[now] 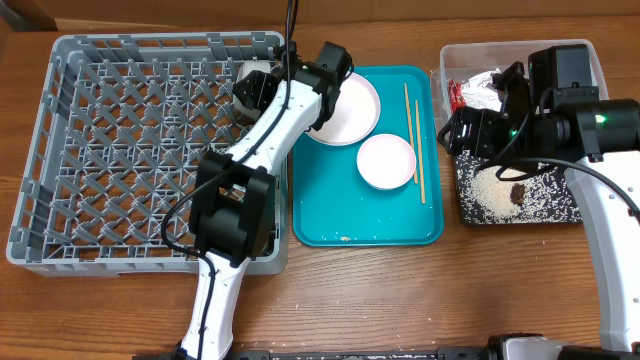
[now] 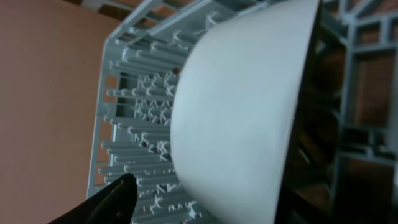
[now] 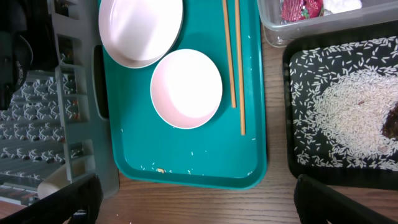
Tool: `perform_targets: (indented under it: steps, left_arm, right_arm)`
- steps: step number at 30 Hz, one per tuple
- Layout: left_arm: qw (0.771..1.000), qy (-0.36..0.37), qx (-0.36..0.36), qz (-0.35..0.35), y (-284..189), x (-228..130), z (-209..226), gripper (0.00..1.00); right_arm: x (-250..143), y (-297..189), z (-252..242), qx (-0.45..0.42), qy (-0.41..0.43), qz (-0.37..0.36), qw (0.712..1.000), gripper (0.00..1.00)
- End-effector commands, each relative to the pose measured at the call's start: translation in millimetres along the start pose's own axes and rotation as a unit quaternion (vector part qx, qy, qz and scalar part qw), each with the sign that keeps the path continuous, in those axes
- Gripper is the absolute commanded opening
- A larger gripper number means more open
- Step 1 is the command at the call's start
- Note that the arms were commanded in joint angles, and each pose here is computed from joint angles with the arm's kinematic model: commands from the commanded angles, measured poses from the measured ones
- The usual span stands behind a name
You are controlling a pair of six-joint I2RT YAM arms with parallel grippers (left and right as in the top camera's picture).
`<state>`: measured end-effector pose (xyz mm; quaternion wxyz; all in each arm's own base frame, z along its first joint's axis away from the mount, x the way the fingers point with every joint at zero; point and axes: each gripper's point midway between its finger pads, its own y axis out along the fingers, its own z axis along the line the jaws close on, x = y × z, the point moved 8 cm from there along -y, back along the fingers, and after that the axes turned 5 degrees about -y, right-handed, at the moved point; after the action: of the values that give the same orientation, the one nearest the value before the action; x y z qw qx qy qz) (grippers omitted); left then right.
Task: Sort waste into correct bins and load items into the dishwasher
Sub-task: 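Reach the left gripper to the pink-rimmed bowl on the tray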
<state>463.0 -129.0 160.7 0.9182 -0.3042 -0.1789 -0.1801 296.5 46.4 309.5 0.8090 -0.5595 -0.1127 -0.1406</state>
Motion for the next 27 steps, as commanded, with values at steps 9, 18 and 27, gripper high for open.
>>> perform_targets:
  steps: [9,18,27]
  left_arm:
    - [0.969,-0.020,-0.241,0.056,-53,27,24,0.84]
    - [0.823,0.001,-0.550,0.140,-125,20,8,0.88]
    - [0.820,0.011,-0.536,0.199,-159,-37,-89,0.76]
  right_arm:
    - [1,0,-2,-0.005,0.001,-0.003,1.000,1.00]
    - [1,0,-2,-0.005,0.001,-0.003,1.000,1.00]
    - [1,0,-2,-0.005,0.001,-0.003,1.000,1.00]
